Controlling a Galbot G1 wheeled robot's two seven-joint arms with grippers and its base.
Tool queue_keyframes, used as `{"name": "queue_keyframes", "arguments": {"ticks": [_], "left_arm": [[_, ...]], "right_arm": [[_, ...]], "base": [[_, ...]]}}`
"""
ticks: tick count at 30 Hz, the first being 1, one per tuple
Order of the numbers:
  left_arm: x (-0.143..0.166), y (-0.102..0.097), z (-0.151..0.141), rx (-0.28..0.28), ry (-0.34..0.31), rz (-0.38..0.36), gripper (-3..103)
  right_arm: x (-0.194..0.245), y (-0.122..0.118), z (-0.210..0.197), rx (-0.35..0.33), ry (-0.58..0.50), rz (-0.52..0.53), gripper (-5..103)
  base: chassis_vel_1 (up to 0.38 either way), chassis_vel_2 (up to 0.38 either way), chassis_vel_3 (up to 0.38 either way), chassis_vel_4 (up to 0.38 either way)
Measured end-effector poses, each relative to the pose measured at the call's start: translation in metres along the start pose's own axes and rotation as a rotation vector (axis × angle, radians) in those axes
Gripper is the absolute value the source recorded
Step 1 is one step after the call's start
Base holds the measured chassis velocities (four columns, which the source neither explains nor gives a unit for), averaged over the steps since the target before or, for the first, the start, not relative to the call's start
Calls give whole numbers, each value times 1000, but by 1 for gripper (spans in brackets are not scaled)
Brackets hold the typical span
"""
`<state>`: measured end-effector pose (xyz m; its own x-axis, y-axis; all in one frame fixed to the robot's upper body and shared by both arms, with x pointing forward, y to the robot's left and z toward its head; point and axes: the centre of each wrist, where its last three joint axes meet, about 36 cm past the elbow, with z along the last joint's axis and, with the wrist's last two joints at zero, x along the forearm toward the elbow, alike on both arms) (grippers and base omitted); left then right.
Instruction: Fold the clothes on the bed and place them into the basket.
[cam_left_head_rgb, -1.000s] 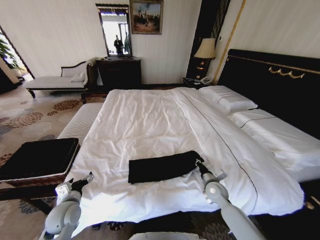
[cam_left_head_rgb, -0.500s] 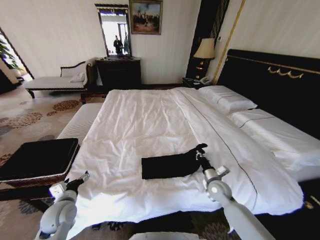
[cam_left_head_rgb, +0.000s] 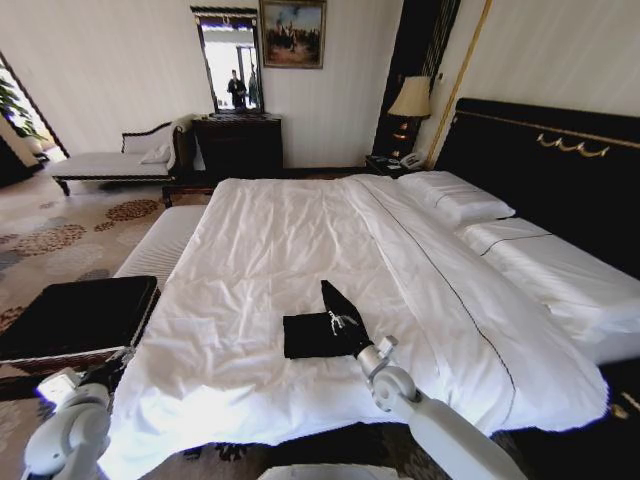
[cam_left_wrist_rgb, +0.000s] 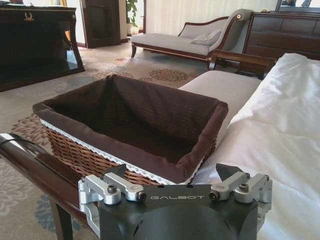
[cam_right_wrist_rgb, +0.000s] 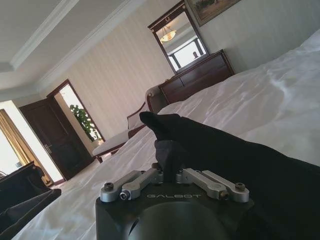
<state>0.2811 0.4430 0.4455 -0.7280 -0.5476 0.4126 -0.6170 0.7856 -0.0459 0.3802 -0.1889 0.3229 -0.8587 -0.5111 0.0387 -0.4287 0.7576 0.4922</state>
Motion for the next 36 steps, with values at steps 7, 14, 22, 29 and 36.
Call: {"name": "queue_keyframes", "arguments": {"ticks": [7, 14, 22, 29, 36], "left_arm": [[5, -6, -5, 0, 5, 20, 100], [6, -8, -4, -4, 11, 24, 100], [7, -8, -3, -3, 16, 22, 100], [9, -10, 1, -2, 24, 23, 100], [9, -10, 1, -7, 38, 19, 100]], "right_arm": [[0, 7, 26, 7, 53, -31, 4], [-6, 14, 38, 3, 69, -56, 4], [-5, 16, 47, 8, 97, -75, 4], [-8, 22, 58, 9, 113, -90, 4], [-5, 28, 61, 46, 115, -75, 4]], "base": [[0, 0, 0, 0], [0, 0, 0, 0], [0, 0, 0, 0], [0, 0, 0, 0], [0, 0, 0, 0]]}}
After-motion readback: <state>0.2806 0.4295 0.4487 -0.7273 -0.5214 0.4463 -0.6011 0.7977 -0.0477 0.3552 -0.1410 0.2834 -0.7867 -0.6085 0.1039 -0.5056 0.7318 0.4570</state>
